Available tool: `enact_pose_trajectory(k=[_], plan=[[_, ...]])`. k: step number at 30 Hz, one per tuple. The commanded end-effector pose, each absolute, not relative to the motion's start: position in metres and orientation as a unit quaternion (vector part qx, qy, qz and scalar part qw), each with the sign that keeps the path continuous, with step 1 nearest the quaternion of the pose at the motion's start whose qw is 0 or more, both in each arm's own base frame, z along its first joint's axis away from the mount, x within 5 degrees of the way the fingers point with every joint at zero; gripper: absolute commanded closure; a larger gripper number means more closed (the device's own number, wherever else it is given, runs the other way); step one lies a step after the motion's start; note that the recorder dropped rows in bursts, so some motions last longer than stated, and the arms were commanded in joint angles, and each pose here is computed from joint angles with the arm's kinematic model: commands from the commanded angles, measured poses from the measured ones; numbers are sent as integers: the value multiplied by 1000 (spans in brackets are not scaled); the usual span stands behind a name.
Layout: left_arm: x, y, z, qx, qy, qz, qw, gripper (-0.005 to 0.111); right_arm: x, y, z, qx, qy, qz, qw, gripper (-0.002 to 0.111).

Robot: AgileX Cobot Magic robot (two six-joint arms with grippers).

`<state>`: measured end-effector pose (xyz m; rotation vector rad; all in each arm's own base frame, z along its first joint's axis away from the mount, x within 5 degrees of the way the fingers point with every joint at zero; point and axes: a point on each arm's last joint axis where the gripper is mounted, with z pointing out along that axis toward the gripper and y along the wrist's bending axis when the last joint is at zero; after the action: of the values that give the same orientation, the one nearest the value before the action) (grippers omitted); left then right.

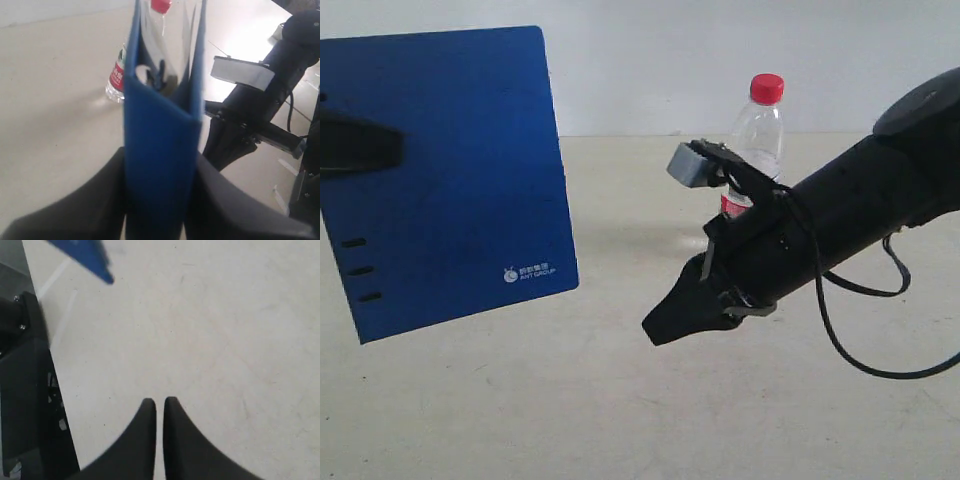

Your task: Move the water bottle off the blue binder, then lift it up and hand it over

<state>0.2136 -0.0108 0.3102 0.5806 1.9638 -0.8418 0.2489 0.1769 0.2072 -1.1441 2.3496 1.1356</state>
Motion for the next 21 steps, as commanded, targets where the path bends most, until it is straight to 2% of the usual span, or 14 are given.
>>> enact_pose_trajectory(k=[1, 5, 9, 13, 17, 21], plan=[[175, -23, 324, 217, 782, -313, 494, 102, 237, 172, 248, -409, 800, 385, 210, 109], [161, -29, 322, 208, 781, -305, 504, 102, 214, 157, 290, -422, 791, 352, 266, 109], [160, -44, 317, 233, 777, -345, 472, 102, 187, 129, 302, -406, 829, 260, 284, 109], [157, -61, 321, 255, 757, -381, 466, 102, 153, 99, 284, -364, 877, 185, 254, 109], [161, -70, 330, 260, 748, -368, 487, 102, 120, 86, 260, -344, 889, 191, 234, 109], [173, -75, 345, 240, 737, -355, 523, 102, 99, 77, 243, -275, 910, 210, 227, 109]])
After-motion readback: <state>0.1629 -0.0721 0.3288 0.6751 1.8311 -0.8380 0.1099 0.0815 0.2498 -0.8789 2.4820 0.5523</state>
